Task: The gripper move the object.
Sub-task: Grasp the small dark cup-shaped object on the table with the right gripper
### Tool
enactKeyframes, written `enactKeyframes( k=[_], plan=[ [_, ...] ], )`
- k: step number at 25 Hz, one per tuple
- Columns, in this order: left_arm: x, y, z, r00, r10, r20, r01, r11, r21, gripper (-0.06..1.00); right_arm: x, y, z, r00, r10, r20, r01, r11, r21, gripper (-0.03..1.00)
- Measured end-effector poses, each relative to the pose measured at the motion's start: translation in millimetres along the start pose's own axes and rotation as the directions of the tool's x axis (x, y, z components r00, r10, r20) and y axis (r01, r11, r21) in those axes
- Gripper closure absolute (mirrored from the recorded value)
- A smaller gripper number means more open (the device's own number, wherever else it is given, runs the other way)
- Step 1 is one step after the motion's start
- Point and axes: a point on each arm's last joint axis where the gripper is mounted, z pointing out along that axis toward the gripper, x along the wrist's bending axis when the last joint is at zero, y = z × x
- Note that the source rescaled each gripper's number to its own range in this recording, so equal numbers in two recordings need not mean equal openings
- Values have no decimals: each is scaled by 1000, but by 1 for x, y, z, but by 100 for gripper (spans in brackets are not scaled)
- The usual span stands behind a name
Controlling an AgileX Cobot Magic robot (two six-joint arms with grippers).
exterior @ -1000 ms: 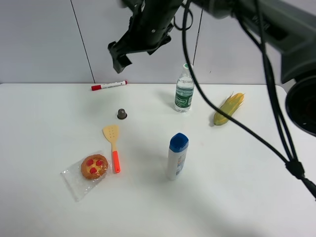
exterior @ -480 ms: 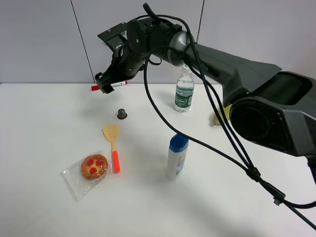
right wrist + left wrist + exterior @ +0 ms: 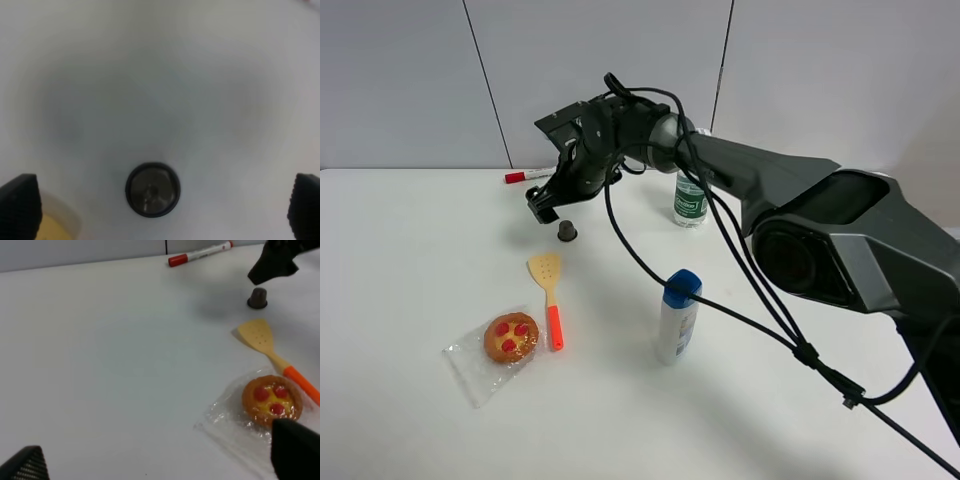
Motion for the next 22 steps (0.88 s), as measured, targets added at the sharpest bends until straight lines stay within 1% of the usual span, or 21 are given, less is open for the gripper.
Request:
enactKeyframes(
  k=[3, 8, 12, 15, 18, 22],
  plan=[
    [0, 0, 0, 1000, 0, 0, 0, 1000, 0, -6, 1, -5, 8, 1000, 18, -13, -17, 1000, 11, -3],
    [0, 0, 0, 1000, 0, 0, 0, 1000, 0, -6, 1, -2, 10, 1000, 27, -14, -27, 999, -26, -3],
    [0, 0, 0, 1000, 0, 0, 0, 1000, 0, -6, 0, -3, 14, 1000, 28, -11, -29, 999, -38, 2],
    [0, 0, 0, 1000, 0, 0, 0, 1000, 0, -6, 0, -11, 26, 999, 33, -12, -33, 999, -19, 5],
    [0, 0, 0, 1000, 0, 0, 0, 1000, 0, -6, 0, -19, 37, 999, 35, -13, -35, 999, 5, 6],
    [0, 0, 0, 1000, 0, 0, 0, 1000, 0, -6, -1, -22, 41, 999, 37, -12, -37, 999, 6, 6]
  ],
)
